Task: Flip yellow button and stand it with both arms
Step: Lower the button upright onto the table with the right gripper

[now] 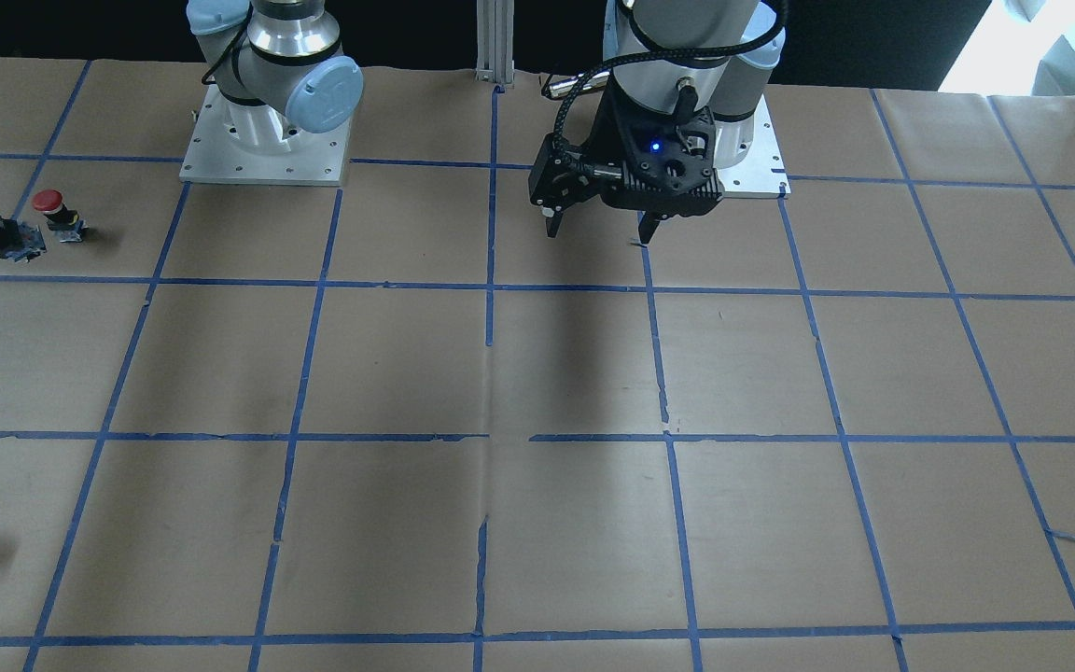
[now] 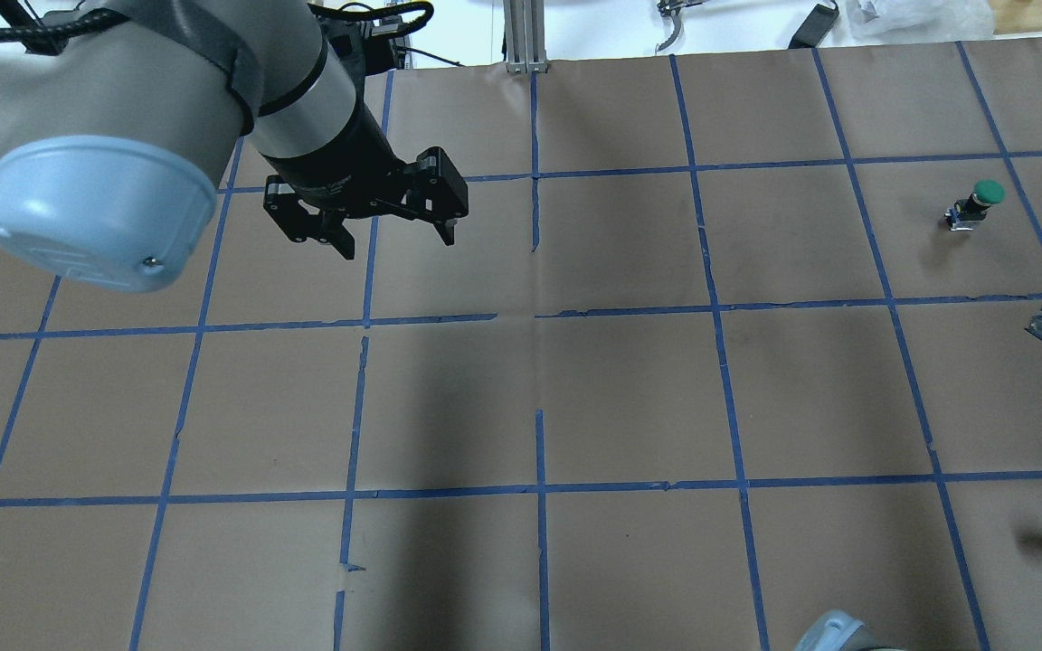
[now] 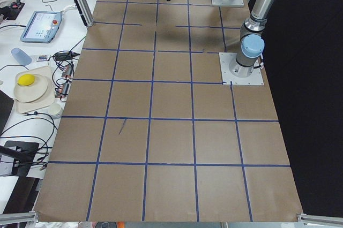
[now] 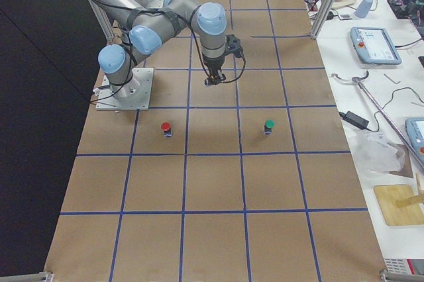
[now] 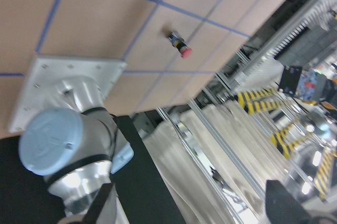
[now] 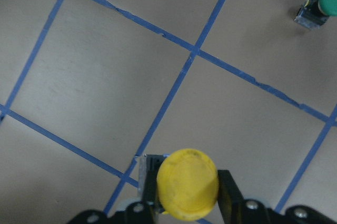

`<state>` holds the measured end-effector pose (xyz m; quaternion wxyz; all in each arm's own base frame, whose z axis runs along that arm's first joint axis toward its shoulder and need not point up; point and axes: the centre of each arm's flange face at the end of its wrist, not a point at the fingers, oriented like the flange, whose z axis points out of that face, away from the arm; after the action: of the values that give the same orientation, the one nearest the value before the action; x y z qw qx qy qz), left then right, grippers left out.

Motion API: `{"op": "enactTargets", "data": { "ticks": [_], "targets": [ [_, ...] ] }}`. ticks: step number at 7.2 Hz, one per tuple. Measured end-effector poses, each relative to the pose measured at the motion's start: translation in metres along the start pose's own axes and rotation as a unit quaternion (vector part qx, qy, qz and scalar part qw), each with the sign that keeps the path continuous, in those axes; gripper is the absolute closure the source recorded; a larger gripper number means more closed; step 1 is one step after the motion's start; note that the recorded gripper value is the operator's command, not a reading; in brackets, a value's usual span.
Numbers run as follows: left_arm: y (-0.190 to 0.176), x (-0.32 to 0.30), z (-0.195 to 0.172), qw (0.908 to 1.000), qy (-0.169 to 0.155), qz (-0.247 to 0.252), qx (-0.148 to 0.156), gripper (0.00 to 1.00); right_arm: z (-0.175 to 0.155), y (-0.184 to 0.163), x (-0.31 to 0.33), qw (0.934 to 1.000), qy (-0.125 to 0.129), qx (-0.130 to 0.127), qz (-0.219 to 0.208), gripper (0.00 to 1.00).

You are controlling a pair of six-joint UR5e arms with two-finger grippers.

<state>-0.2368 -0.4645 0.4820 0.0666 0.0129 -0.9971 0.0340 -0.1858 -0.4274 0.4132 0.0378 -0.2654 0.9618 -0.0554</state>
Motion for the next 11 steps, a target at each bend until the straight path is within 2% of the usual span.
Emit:
{"op": "enactTargets", "data": {
  "ticks": [1, 2, 3, 5, 6, 7, 8, 9, 11],
  "targets": [
    [0.005, -0.007, -0.006, 0.9999, -0.001, 0.008, 0.01, 0.0, 0.009, 0.007, 0.005, 0.998, 0.02, 0.004, -0.06, 0.84],
    [0.008, -0.02, -0.009, 0.9996, -0.003, 0.024, 0.016, 0.0, 0.015, 0.013, 0.009, 0.9938, 0.027, 0.005, -0.108, 0.84],
    [0.006, -0.041, -0.015, 0.9991, -0.005, 0.037, 0.021, 0.0, 0.023, 0.02, 0.012, 0.9896, 0.025, 0.011, -0.141, 0.84],
    [0.004, -0.077, -0.027, 0.9993, -0.022, 0.029, 0.012, 0.0, 0.035, 0.036, 0.022, 0.9791, 0.021, 0.039, -0.199, 0.84],
    [0.004, -0.086, -0.029, 0.9988, -0.043, 0.024, 0.006, 0.0, 0.042, 0.039, 0.029, 0.9722, 0.023, 0.046, -0.228, 0.84],
    [0.004, -0.089, -0.03, 0.9981, -0.058, 0.021, 0.003, 0.0, 0.054, 0.041, 0.041, 0.9618, 0.029, 0.049, -0.268, 0.85],
    [0.004, -0.09, -0.03, 0.9977, -0.064, 0.02, 0.003, 0.0, 0.065, 0.046, 0.053, 0.9522, 0.033, 0.05, -0.299, 0.84],
    [0.004, -0.09, -0.03, 0.9977, -0.066, 0.019, 0.004, 0.0, 0.077, 0.056, 0.066, 0.9467, 0.03, 0.06, -0.315, 0.83],
    [0.006, -0.089, -0.031, 0.9978, -0.064, 0.019, 0.005, 0.0, 0.109, 0.073, 0.09, 0.9332, 0.012, 0.092, -0.347, 0.83]
  ]
}}
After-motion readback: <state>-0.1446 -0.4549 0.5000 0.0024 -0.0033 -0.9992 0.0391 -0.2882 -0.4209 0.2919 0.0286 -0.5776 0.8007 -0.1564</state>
